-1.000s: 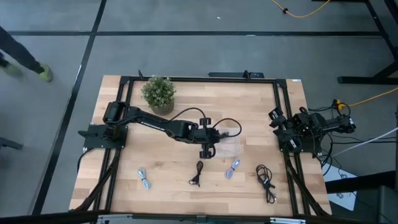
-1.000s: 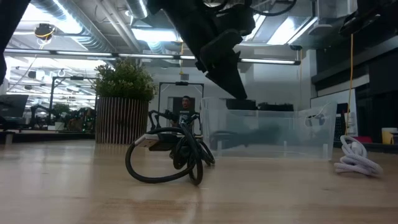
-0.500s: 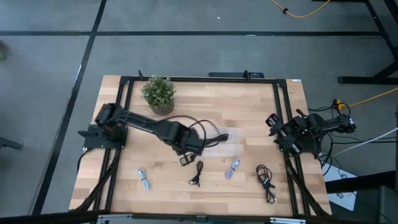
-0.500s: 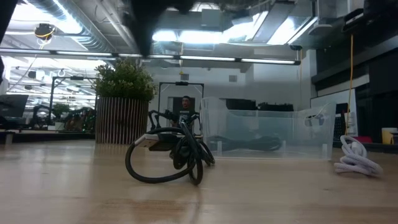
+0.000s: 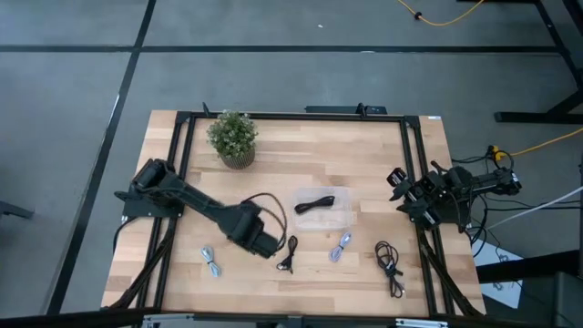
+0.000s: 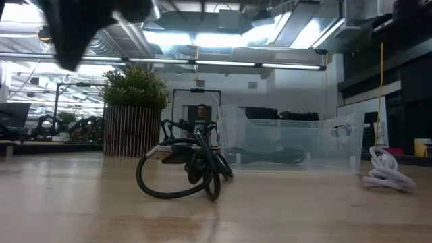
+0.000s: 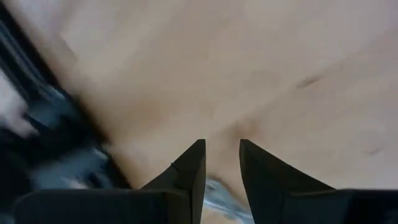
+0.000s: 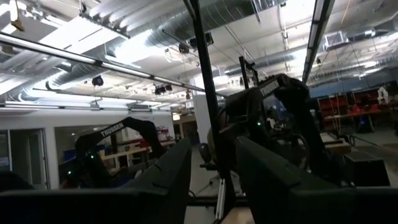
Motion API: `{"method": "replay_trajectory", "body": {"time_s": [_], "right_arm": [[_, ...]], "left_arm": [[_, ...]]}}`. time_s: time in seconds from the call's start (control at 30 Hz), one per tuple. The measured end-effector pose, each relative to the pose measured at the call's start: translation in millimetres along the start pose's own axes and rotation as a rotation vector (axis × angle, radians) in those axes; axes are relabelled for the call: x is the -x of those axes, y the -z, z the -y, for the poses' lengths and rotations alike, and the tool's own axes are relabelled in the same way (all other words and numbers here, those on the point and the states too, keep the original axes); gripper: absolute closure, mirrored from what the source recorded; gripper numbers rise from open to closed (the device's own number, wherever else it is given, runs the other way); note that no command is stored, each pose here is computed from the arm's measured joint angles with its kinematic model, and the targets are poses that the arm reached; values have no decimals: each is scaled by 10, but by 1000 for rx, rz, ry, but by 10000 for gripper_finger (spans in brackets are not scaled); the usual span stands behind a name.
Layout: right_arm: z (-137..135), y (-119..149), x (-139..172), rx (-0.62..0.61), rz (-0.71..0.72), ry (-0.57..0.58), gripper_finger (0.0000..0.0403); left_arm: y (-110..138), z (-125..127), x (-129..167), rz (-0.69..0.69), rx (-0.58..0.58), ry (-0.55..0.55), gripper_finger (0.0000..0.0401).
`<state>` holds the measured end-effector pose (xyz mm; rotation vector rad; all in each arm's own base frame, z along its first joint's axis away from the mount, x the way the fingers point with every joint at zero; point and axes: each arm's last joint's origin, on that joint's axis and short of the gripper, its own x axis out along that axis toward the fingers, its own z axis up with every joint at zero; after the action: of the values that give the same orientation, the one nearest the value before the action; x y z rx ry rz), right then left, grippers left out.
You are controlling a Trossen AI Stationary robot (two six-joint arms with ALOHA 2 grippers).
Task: Pick and place USB-C Cables
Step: Put the left white charger cable wire into the bin
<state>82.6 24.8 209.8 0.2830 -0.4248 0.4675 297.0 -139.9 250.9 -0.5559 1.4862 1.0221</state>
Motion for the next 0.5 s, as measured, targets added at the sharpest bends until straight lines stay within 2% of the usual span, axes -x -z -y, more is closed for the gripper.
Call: {"method": "replay_trajectory", "body": {"time_s": [0.1,0.2,0.3,0.43,0.5], "right_arm": [[11,38,1,-18,-39,12,269],[23,82,3,-86,-83,27,269],[33,121,8,-155,-121,44,269],[39,141,11,-193,-140,54,269],[38,140,11,-193,-139,53,269]], "left_arm": [[221,12,-115,-78,153,-38,310],[465,29,-183,-117,282,-46,310],[740,42,-222,-98,348,-25,310],[1033,48,-269,4,505,57,310],[1108,73,-315,-5,506,92,310]]}}
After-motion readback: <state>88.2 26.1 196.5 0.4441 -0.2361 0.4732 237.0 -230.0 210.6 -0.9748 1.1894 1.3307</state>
